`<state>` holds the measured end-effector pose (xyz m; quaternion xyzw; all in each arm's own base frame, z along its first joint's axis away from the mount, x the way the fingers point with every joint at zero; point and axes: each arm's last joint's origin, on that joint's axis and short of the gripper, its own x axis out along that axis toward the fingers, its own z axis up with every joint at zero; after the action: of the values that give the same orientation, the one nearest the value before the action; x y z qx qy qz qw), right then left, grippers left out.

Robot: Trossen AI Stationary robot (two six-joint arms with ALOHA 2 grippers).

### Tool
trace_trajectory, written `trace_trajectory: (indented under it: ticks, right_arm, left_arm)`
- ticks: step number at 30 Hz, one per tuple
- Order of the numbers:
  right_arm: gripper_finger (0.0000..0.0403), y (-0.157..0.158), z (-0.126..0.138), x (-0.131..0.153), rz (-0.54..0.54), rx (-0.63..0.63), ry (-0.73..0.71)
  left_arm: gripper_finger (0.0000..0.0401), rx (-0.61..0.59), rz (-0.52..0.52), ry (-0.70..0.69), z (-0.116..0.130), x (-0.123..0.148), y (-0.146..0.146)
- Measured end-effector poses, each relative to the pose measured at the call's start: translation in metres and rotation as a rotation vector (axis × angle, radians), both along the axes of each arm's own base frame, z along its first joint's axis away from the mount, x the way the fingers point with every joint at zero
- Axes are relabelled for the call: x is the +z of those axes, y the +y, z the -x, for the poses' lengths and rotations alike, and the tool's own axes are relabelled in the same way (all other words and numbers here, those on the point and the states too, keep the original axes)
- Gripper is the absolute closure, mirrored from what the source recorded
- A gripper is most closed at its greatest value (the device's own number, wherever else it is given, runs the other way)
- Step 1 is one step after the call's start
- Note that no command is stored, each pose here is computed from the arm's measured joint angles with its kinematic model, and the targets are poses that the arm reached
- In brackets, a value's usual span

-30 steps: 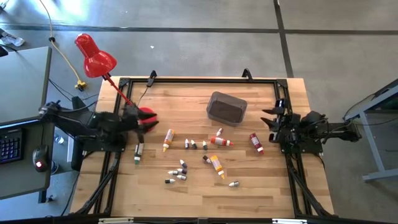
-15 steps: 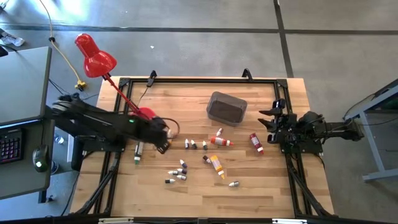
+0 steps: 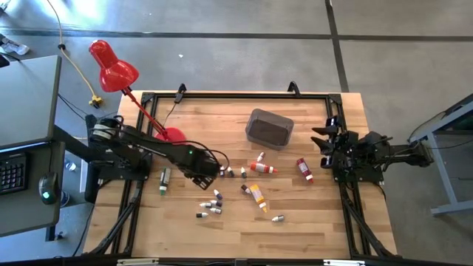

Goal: Pick & Place food coloring
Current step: Put the left large yellow food coloring bottle into the bin

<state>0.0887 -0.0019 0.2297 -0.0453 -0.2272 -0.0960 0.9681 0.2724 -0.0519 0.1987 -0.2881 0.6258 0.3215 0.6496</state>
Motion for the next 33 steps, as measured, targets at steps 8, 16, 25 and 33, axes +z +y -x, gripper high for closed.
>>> trace_trajectory:
  ticks: [8, 16, 25, 33]
  right_arm:
    - [0.0257, 0.0, -0.002, -0.002, 0.005, -0.006, 0.031]
    - [0.0257, 0.0, -0.003, -0.004, 0.003, -0.005, 0.043]
    - [0.0257, 0.0, -0.004, -0.004, 0.003, -0.005, 0.048]
    - [0.0257, 0.0, -0.004, -0.004, 0.002, -0.005, 0.044]
  left_arm:
    - [0.0222, 0.082, -0.078, -0.052, -0.006, -0.001, 0.009]
    - [0.0222, 0.111, -0.082, -0.017, -0.007, -0.007, 0.014]
    - [0.0222, 0.119, -0.032, -0.014, -0.006, -0.029, 0.01]
    - [0.0222, 0.117, -0.017, -0.058, -0.004, -0.041, 0.01]
